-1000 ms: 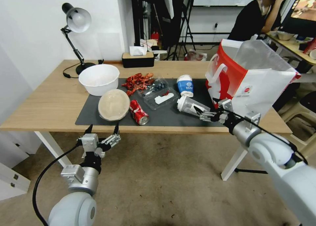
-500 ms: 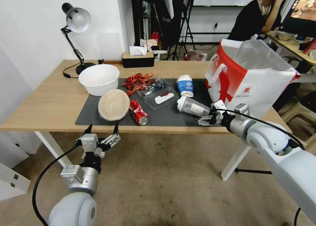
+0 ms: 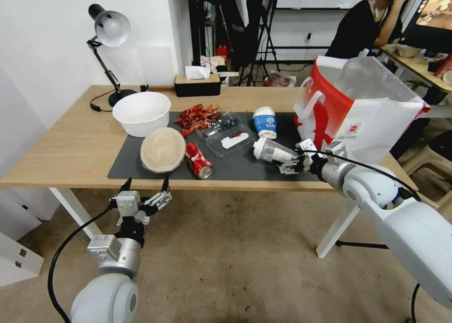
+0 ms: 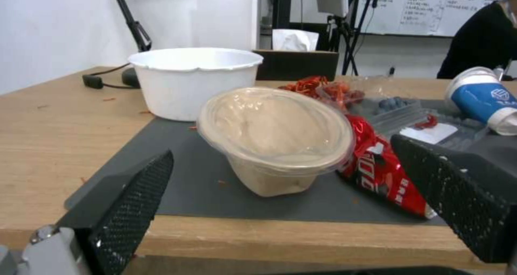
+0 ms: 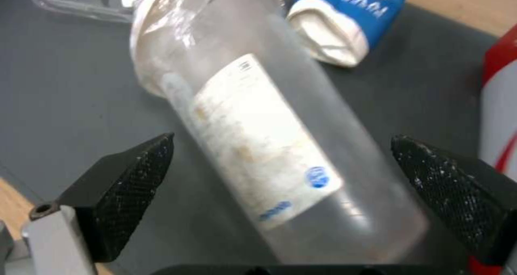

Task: Pick up the trash from the table and place it into the takeout bag.

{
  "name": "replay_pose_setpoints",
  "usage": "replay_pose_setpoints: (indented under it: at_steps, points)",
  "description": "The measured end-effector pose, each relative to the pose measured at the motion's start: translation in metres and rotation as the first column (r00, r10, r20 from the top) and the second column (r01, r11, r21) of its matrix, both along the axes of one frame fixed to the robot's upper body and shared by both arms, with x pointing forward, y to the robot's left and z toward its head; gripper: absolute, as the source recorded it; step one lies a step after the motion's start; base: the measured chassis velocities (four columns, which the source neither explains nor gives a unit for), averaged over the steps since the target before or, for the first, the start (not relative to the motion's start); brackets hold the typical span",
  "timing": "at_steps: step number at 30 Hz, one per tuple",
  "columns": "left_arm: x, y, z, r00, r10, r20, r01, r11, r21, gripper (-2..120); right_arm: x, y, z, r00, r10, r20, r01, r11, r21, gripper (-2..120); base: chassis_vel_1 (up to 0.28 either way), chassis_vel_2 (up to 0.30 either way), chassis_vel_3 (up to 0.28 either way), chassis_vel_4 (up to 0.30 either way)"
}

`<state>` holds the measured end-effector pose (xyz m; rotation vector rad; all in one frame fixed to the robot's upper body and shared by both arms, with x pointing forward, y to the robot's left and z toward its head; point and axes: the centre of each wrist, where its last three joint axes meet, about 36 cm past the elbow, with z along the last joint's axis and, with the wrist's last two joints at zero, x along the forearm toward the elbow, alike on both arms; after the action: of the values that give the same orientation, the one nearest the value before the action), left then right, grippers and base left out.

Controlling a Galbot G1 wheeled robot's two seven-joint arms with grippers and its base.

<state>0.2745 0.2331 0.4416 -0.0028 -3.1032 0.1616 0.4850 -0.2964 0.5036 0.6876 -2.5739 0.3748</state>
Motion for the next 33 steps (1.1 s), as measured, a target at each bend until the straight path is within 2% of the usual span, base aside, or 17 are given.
replay_pose_setpoints:
  at_steps: [7,11,13,15,17,19,21,27,32,33]
  points:
    - [0.0,0.001,0.0,1.0,0.003,0.0,-0.003,1.0,0.002,100,-0.002,0.006,-0.004,1.0,0.008,-0.02,-0.008,1.0,0.004,96,0.0,0.0,0.0,0.0]
    - [0.0,0.001,0.0,1.0,0.003,0.001,-0.003,1.0,0.002,100,-0.007,0.009,-0.004,0.999,0.015,-0.03,-0.015,1.0,0.003,86,0.0,0.0,0.0,0.0]
    - [0.0,0.001,0.0,1.0,0.003,0.003,-0.003,1.0,0.001,100,-0.013,0.009,-0.005,0.999,0.019,-0.037,-0.019,1.0,0.002,73,0.0,0.0,0.0,0.0]
    - [0.0,0.001,0.0,1.0,0.003,0.003,-0.003,1.0,0.001,100,-0.014,0.008,-0.006,0.999,0.02,-0.038,-0.02,1.0,0.001,72,0.0,0.0,0.0,0.0]
    - [0.0,0.0,0.0,1.0,0.002,0.003,-0.002,1.0,0.0,100,-0.019,0.009,-0.006,0.999,0.022,-0.043,-0.022,1.0,0.001,60,0.0,0.0,0.0,0.0]
    - [0.0,0.0,0.0,1.0,0.001,0.003,-0.001,1.0,0.0,100,-0.02,0.008,-0.006,0.999,0.022,-0.043,-0.021,1.0,0.001,59,0.0,0.0,0.0,0.0]
    - [-0.001,0.0,0.0,1.0,0.001,0.006,-0.001,1.0,0.0,100,-0.023,0.007,-0.006,0.999,0.021,-0.044,-0.021,1.0,0.003,49,0.0,0.0,0.0,0.0]
    - [-0.002,0.0,0.001,1.0,0.001,0.008,-0.001,1.0,0.001,100,-0.027,0.007,-0.003,0.999,0.02,-0.037,-0.019,1.0,0.02,39,0.0,0.0,0.0,0.0]
    - [-0.003,0.0,0.002,1.0,0.002,0.009,-0.002,1.0,0.003,100,-0.03,0.006,0.005,1.0,0.01,0.008,-0.011,0.998,0.063,30,0.0,0.0,0.0,0.0]
    - [-0.003,0.001,0.002,1.0,0.002,0.009,-0.002,1.0,0.003,100,-0.031,0.005,0.008,0.999,0.009,0.031,-0.012,0.996,0.086,24,0.0,0.0,0.0,0.0]
